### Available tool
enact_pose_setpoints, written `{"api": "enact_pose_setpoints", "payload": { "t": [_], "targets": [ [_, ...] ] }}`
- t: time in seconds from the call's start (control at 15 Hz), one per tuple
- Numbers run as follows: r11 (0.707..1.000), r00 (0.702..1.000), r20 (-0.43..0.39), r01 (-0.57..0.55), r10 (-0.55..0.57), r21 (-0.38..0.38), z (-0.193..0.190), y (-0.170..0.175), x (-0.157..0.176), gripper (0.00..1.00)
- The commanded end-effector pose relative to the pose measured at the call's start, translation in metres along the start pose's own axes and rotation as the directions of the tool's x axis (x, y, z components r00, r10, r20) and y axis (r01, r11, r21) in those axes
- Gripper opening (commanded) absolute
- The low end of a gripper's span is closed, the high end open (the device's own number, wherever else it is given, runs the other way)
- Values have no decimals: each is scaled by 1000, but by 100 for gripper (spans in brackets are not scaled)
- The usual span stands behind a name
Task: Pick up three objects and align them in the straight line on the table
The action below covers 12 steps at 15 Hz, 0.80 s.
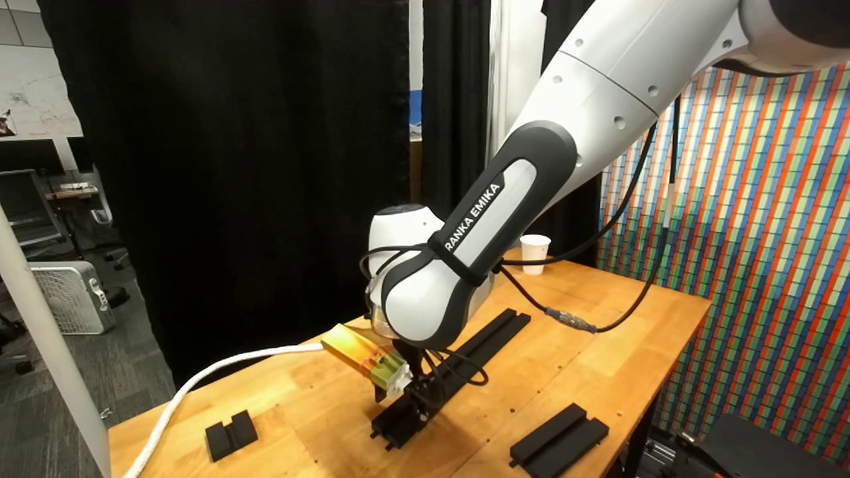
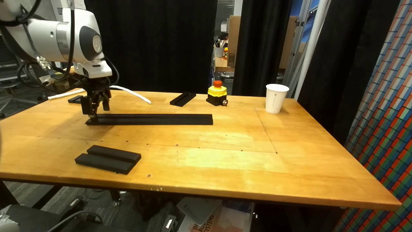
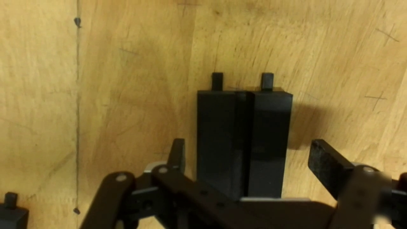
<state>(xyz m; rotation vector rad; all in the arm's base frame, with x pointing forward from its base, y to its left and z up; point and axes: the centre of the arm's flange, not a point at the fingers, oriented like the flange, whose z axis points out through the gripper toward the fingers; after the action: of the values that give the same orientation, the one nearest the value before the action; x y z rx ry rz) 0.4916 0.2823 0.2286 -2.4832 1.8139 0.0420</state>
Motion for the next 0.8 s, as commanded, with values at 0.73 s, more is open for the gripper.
{"api": "enact_pose_setpoints", "payload": {
  "t": [0.73],
  "targets": [
    [953,965,-130,248,-228,172,-139,80,103,100]
  ]
}}
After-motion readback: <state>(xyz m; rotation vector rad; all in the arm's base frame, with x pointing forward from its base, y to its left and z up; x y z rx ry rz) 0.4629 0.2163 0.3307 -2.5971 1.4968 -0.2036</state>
